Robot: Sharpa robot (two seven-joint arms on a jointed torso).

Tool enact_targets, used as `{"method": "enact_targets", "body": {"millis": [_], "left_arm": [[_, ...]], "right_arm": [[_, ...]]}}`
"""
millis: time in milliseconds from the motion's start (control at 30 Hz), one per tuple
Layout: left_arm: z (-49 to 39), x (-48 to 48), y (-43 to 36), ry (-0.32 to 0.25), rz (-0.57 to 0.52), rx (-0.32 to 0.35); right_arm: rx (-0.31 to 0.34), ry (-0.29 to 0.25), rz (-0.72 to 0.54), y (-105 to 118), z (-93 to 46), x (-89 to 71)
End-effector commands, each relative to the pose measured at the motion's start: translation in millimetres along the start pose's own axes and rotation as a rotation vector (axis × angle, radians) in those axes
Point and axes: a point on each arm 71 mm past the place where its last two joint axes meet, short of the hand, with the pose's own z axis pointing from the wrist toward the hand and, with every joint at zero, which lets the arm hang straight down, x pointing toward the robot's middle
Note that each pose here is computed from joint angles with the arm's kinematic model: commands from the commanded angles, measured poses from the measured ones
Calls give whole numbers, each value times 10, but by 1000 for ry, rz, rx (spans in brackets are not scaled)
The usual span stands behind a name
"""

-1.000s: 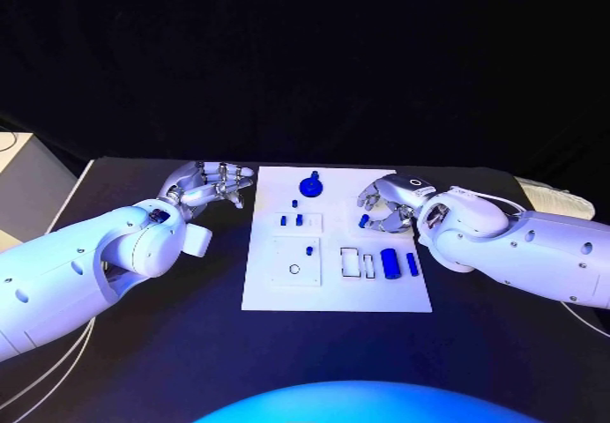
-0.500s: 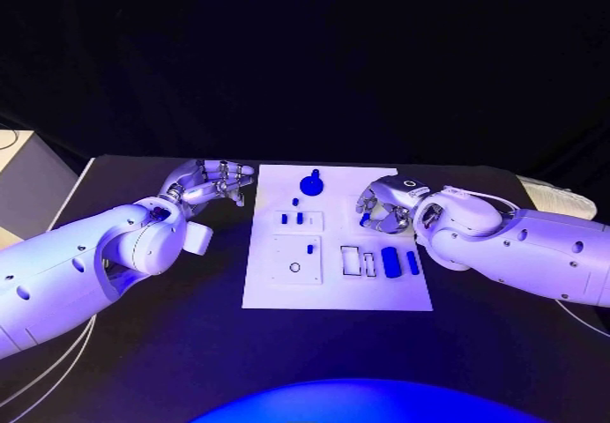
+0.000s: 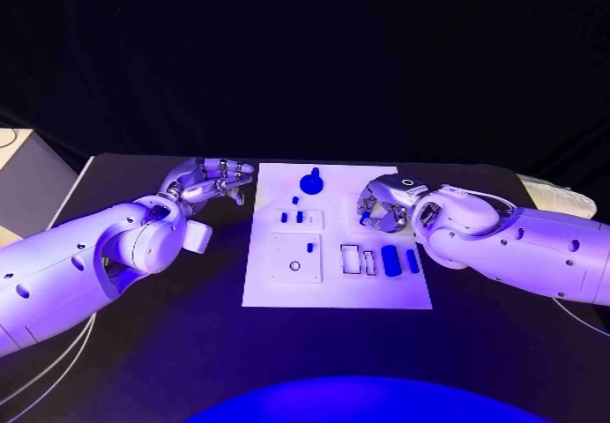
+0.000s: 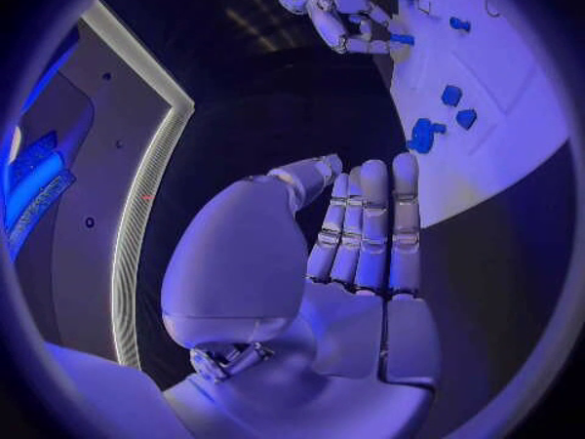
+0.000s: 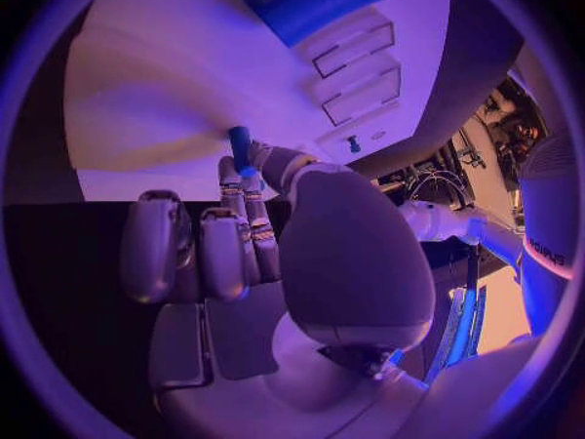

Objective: Assemble the parts on the task board

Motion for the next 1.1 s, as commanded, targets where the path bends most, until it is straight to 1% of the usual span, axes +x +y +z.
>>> {"method": "enact_targets", "body": {"millis": [33, 167, 400, 567, 667, 767, 900, 1100], "left_arm": [[-1, 18, -9, 12, -8, 7], [-1, 18, -9, 12, -8, 7], [1, 14, -1, 10, -8, 5], [4, 7, 16, 6, -9, 4], [8, 6, 24, 5, -9, 5], [14, 13, 28, 5, -11, 7], [19, 25, 30, 8, -13, 7], [26, 47, 30, 14, -16, 8]], "right_arm": [[-13, -9, -22, 29, -7, 19], [-29, -44, -13, 71, -25, -4], [-51, -77, 21, 148, -109, -60], [-75, -111, 48, 241, -186, -191], [-100, -131, 64, 334, -225, -285], [-131, -139, 84, 454, -245, -335], [-175, -131, 106, 634, -238, -326], [-253, -105, 135, 971, -224, -168]]}}
